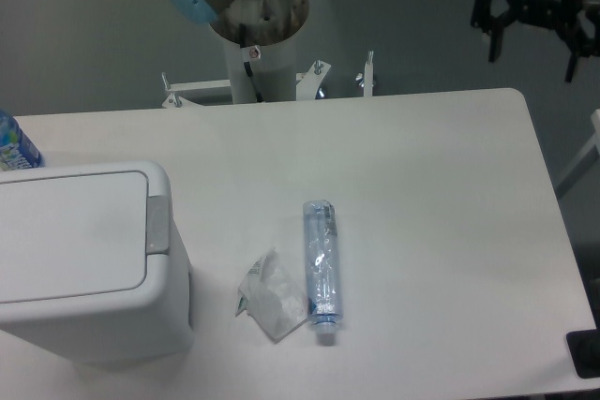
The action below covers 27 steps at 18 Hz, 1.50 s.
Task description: Open the trash can
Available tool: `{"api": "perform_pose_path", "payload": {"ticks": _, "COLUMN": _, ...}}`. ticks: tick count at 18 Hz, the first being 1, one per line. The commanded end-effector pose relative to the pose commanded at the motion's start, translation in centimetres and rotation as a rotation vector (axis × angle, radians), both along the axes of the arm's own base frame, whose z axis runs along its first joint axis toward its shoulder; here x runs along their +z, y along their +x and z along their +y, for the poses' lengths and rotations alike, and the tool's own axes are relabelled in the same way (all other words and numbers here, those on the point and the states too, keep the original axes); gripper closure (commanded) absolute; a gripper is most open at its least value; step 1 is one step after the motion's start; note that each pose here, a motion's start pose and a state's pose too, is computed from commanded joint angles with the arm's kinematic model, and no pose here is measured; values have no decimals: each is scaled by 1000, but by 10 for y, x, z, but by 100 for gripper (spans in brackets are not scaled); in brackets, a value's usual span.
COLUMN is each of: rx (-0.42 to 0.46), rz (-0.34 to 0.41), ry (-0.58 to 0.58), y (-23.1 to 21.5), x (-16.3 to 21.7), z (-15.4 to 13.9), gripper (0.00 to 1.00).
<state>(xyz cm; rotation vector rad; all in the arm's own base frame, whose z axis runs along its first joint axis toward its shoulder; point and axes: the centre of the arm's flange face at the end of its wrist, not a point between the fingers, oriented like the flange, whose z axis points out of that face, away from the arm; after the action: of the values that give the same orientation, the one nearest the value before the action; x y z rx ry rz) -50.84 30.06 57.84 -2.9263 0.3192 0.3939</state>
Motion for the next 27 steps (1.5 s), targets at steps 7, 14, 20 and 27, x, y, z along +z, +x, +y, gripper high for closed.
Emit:
{"api": "perform_pose_path", "payload": {"ticks": 7, "rx": 0, "rz": 1, "ry": -5, "y": 5, "x": 1, "z": 0, "gripper": 0}}
{"api": "perform_pose_path", "payload": {"ticks": 14, "rx": 177, "rz": -63, "ry": 90, "y": 28, "x": 2, "z": 18, "gripper": 0}}
{"api": "perform_pose_path", "payload": {"ticks": 20, "rx": 382, "rz": -88, "ry": 203, "y": 59, "x": 4, "z": 69, "gripper": 0}}
{"api": "perform_pose_path", "payload": {"ticks": 27, "rx": 544, "rz": -116, "ry": 317, "y": 83, "x": 0, "z": 117, "gripper": 0}}
